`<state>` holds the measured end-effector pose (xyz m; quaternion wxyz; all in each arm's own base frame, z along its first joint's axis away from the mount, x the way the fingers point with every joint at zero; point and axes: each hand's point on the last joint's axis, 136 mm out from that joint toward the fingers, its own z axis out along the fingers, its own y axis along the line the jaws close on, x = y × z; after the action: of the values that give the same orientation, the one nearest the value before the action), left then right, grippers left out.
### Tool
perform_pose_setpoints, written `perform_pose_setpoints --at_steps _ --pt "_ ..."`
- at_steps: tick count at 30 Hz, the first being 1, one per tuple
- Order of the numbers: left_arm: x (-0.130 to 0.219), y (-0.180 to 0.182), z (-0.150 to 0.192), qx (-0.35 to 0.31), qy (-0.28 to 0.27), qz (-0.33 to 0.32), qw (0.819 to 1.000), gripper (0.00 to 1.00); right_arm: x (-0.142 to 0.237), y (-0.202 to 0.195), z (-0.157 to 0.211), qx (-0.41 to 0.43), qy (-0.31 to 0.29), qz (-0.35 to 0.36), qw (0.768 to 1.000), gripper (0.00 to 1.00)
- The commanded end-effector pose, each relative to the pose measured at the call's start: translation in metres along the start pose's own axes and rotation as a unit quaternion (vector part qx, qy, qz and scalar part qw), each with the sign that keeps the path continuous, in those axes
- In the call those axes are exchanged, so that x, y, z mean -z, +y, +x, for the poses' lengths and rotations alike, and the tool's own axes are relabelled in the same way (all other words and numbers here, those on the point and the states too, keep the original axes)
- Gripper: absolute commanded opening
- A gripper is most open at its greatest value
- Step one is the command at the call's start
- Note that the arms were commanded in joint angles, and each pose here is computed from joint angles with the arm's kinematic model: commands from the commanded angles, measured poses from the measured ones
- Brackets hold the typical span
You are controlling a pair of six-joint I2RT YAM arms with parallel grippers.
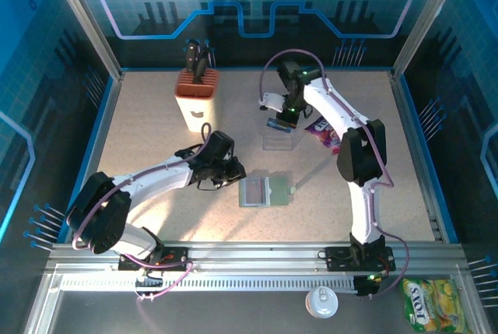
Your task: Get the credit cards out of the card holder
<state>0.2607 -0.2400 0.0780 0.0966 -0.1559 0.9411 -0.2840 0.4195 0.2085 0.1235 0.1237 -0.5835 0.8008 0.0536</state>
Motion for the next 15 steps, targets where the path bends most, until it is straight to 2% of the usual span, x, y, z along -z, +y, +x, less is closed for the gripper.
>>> perform_pose_setpoints --at_steps 1,7,15 --pt "0.000 0.008 0.002 -0.004 0.014 -0.011 1.000 0.16 -0.005 0.013 0.010 0.021 0.020 -0.051 0.998 0.00" --pt "-0.006 0.010 0.000 0.000 0.023 -0.010 1.000 0.16 -0.029 0.016 0.012 0.031 0.036 -0.085 0.995 0.00" --pt "-0.009 0.013 -0.001 0.001 0.026 -0.010 1.000 0.14 -0.058 0.028 0.001 0.052 0.030 -0.121 0.991 0.00"
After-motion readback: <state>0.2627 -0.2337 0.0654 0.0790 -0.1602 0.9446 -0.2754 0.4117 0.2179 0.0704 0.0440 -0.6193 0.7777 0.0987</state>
